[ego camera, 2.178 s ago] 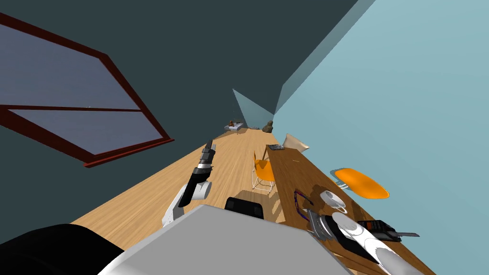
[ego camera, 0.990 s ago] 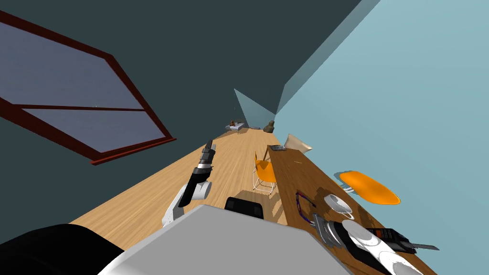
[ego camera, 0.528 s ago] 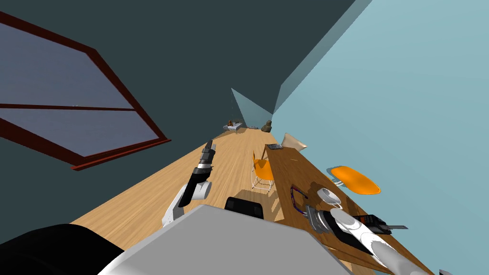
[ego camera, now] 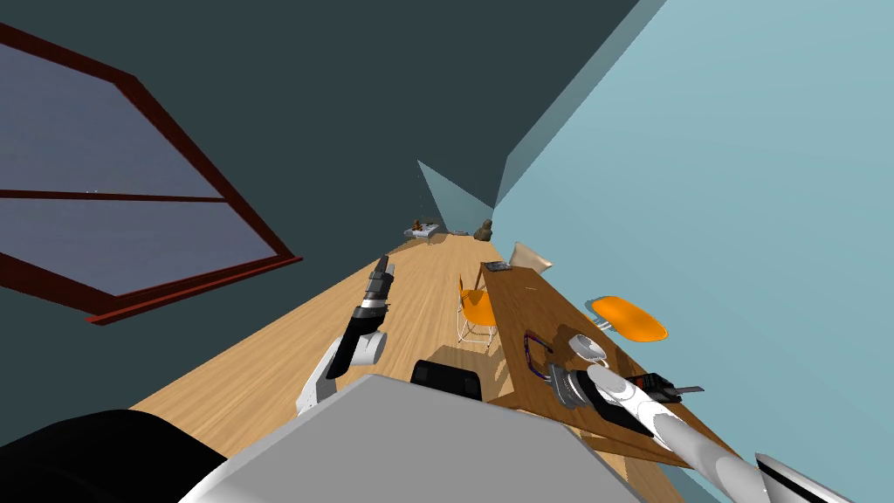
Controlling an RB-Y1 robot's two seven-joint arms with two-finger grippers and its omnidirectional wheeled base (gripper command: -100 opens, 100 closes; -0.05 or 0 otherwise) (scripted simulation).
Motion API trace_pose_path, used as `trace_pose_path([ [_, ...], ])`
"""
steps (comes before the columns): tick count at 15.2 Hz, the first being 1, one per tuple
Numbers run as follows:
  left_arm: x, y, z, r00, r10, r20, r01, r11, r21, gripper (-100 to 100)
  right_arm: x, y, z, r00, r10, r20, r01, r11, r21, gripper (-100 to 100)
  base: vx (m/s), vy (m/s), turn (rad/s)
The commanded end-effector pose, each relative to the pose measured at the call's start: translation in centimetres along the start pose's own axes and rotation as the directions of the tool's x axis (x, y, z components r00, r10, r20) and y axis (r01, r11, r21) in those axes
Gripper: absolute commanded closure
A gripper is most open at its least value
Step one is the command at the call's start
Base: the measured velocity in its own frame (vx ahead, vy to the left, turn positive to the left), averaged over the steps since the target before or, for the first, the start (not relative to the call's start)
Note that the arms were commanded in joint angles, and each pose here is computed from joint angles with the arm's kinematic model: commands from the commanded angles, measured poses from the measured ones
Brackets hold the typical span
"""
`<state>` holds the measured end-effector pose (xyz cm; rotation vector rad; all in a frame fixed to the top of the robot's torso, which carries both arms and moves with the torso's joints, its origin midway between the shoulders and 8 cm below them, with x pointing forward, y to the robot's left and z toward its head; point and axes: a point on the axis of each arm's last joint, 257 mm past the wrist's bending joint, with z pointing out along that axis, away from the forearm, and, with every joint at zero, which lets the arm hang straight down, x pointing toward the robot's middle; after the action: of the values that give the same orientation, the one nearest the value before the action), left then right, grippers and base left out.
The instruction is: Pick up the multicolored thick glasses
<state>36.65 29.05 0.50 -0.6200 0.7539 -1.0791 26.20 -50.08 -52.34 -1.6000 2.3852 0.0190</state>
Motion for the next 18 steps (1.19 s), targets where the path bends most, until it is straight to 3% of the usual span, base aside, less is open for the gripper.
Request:
trace_pose_path([
  [1, 0.0, 0.0, 0.0, 1.0, 0.0, 0.0, 0.0, 1.0, 0.0, 0, 0.2, 0.4, 0.3, 1.0, -0.013, -0.007, 0.013, 1.0, -0.015, 100, -0.01, -0.006, 0.015],
  [2, 0.0, 0.0, 0.0, 1.0, 0.0, 0.0, 0.0, 1.0, 0.0, 0, -1.2, -1.3, 0.2, 1.0, -0.009, 0.007, 0.009, 1.0, 0.004, 100, -0.018, -0.01, -0.117],
  [5, 0.0, 0.0, 0.0, 1.0, 0.0, 0.0, 0.0, 1.0, 0.0, 0, -1.0, -0.6, 0.4, 0.999, -0.032, -0.006, 0.032, 0.999, -0.02, 100, -0.017, -0.011, -0.058],
  [6, 0.0, 0.0, 0.0, 1.0, 0.0, 0.0, 0.0, 1.0, 0.0, 0, -2.6, -2.7, 0.2, 1.0, -0.029, 0.011, 0.029, 1.0, 0.007, 100, -0.019, -0.013, -0.115],
  [9, 0.0, 0.0, 0.0, 1.0, 0.0, 0.0, 0.0, 1.0, 0.0, 0, -2.1, -1.6, 0.5, 0.999, -0.05, -0.007, 0.05, 0.998, -0.023, 100, -0.017, -0.012, -0.062],
  [10, 0.0, 0.0, 0.0, 1.0, 0.0, 0.0, 0.0, 1.0, 0.0, 0, -3.5, -3.3, 0.2, 0.999, -0.047, 0.004, 0.047, 0.999, -0.002, 100, -0.018, -0.014, -0.254],
  [12, 0.0, 0.0, 0.0, 1.0, 0.0, 0.0, 0.0, 1.0, 0.0, 0, -3.0, -2.5, 0.4, 0.998, -0.067, -0.011, 0.067, 0.997, -0.026, 100, -0.02, -0.014, -0.01],
  [13, 0.0, 0.0, 0.0, 1.0, 0.0, 0.0, 0.0, 1.0, 0.0, 0, -4.5, -4.5, 0.0, 0.998, -0.055, 0.004, 0.055, 0.998, 0.003, 100, -0.026, -0.017, -0.113],
  [16, 0.0, 0.0, 0.0, 1.0, 0.0, 0.0, 0.0, 1.0, 0.0, 0, -3.9, -3.5, 0.3, 0.996, -0.084, -0.018, 0.083, 0.996, -0.028, 100, -0.018, -0.014, -0.071],
  [17, 0.0, 0.0, 0.0, 1.0, 0.0, 0.0, 0.0, 1.0, 0.0, 0, -5.2, -5.4, -0.1, 0.997, -0.077, -0.007, 0.077, 0.997, -0.002, 100, -0.018, -0.013, -0.122],
  [18, 0.0, 0.0, 0.0, 1.0, 0.0, 0.0, 0.0, 1.0, 0.0, 0, -5.0, -5.1, -0.1, 0.996, -0.091, -0.018, 0.09, 0.996, -0.014, 100, -0.022, -0.015, -0.13],
])
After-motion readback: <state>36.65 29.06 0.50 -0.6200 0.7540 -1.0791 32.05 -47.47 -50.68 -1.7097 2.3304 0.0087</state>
